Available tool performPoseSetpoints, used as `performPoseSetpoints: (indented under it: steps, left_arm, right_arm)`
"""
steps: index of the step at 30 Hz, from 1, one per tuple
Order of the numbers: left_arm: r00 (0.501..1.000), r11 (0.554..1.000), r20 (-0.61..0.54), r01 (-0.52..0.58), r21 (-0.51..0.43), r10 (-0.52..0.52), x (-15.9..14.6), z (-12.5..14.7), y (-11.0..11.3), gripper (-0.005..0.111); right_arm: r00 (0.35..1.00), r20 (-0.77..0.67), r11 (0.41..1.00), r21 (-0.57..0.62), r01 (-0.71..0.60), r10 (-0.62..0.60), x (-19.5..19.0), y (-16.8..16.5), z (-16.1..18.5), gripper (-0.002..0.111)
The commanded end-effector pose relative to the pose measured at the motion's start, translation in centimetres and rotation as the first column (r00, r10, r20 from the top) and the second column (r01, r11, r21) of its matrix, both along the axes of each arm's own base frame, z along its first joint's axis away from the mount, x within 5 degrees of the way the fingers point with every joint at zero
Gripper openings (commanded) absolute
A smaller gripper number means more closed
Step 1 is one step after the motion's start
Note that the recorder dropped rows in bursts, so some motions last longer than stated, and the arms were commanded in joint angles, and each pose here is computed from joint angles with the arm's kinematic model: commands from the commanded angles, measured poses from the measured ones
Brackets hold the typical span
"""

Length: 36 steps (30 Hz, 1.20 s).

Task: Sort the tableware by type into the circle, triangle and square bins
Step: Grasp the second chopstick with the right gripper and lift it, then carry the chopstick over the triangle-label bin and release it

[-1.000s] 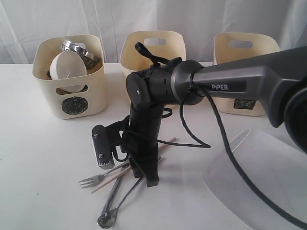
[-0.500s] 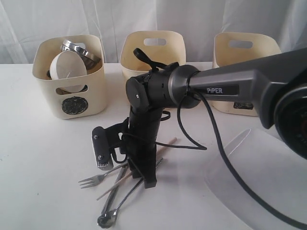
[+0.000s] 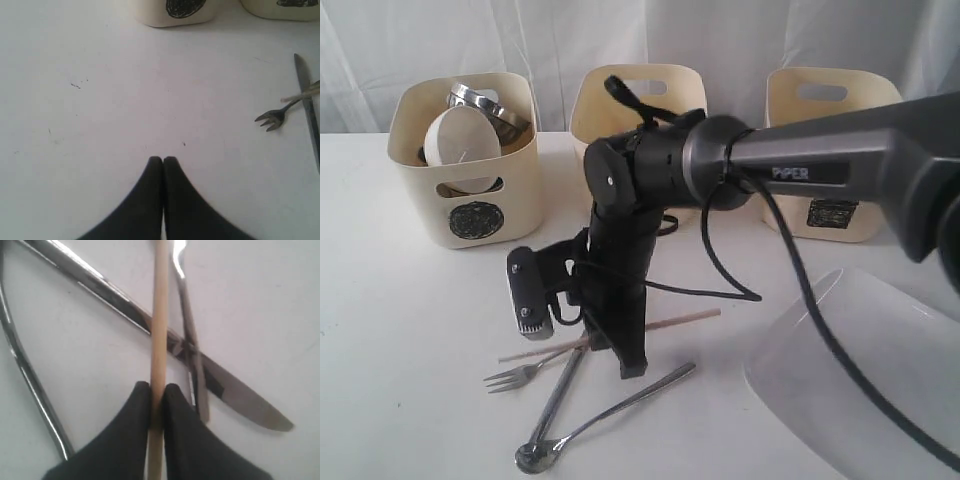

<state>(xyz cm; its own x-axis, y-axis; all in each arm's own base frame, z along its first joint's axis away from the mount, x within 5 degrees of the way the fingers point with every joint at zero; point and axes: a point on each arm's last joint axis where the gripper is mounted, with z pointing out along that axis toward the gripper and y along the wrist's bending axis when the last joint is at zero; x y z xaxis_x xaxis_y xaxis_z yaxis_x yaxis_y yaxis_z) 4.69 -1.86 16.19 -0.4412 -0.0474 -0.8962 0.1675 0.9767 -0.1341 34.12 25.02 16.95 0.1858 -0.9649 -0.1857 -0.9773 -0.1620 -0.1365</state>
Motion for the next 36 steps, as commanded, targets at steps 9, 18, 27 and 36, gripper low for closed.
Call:
performPoseSetpoints:
  steps: [9,18,27,36]
  left_arm:
    - [1.0,1.0,-0.029,0.009,-0.009,-0.009,-0.1,-0.4,-0.1,0.0]
    - [1.0,1.0,-0.029,0.009,-0.009,-0.009,-0.1,-0.4,-0.1,0.0]
    - [1.0,1.0,-0.029,0.009,-0.009,-0.009,-0.1,-0.4,-0.1,0.0]
    - [1.0,1.0,-0.029,0.009,-0.009,-0.009,-0.1,-0.4,-0.1,0.0]
  right_arm:
    - [0.766,0.482,0.802,0.593,0.071,-0.424,1.3,-0.7,15.8,0.0]
    - [0.589,0.096,0.311,0.91,0.275,-0.802,3.6,-3.5,15.6,0.0]
    - [0.32,-0.237,-0.273,0.959,-0.072,-0.917,4.3,-8.0,14.1,0.0]
    - [0.212,-0.371,-0.385,0.923,-0.024,-0.904,8.7,-11.1,9.0,0.0]
